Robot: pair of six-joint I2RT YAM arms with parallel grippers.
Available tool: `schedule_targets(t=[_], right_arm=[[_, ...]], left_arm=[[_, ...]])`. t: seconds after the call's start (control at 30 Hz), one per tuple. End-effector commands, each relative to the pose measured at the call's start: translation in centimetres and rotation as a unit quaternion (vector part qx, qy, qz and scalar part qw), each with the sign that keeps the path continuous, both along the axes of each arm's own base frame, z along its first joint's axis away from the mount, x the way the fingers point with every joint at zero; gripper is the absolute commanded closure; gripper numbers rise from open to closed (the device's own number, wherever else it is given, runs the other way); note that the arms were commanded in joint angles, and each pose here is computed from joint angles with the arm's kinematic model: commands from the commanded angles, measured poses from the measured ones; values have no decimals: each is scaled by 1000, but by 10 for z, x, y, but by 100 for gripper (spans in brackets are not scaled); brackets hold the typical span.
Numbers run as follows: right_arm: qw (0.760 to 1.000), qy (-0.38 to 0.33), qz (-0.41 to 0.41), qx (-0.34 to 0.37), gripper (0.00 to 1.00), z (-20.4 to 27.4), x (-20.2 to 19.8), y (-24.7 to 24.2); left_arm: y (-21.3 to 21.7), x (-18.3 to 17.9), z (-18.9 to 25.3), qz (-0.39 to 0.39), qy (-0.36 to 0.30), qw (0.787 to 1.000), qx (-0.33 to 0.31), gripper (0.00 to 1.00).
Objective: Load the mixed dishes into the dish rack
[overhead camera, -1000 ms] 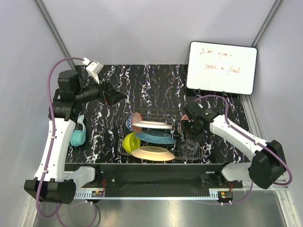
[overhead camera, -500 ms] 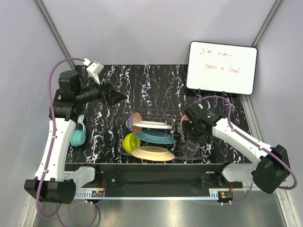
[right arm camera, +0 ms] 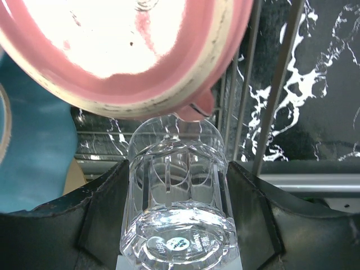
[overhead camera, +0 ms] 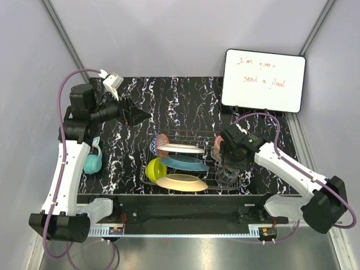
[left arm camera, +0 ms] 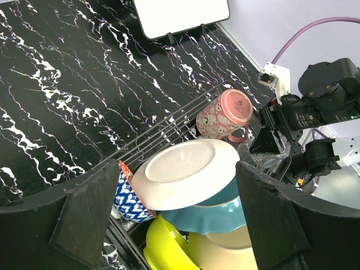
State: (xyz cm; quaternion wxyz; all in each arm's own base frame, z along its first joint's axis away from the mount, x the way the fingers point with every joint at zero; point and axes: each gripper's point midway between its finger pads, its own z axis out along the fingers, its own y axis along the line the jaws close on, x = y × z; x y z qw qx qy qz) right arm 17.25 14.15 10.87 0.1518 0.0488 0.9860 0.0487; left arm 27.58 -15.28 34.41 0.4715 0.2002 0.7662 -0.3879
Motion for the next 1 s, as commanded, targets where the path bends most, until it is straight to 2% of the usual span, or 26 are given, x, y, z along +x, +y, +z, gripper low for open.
schedule_targets(t=[0.0,0.07,0.17,0.3,0.33,0.5,0.53,0.6,0.77,0.97], right_arm=[[999,-29,-16,-5,100,-3,12,2],[1000,-16,-7,-6,99,-11,7,7],[1000,-6,-5,-5,92,-20,2,12],[1000,12,2,0,74,-33,-8,18],[1000,17,2,0,62,-36,-10,18],[1000,19,8,2,34,-38,-13,21],[1000,18,10,3,17,-37,-12,21],[1000,22,13,0,2,-38,-14,20],[1000,17,15,-3,0,-27,-15,18],[1000,-15,10,0,0,12,-16,8]], left_arm=[[1,1,9,-2,-27,1000,0,13],[1,1,10,-3,-29,1000,1,13],[1,0,11,-3,-31,1000,0,13],[0,-2,11,-6,-30,1000,-1,13],[0,-2,10,-5,-29,1000,-1,13],[0,-2,11,-6,-28,1000,-3,14],[0,-2,11,-6,-28,1000,-3,13],[0,-2,10,-5,-26,1000,-3,13],[1,-3,5,-1,-26,1000,1,13],[3,-4,-3,2,-20,1000,6,13]])
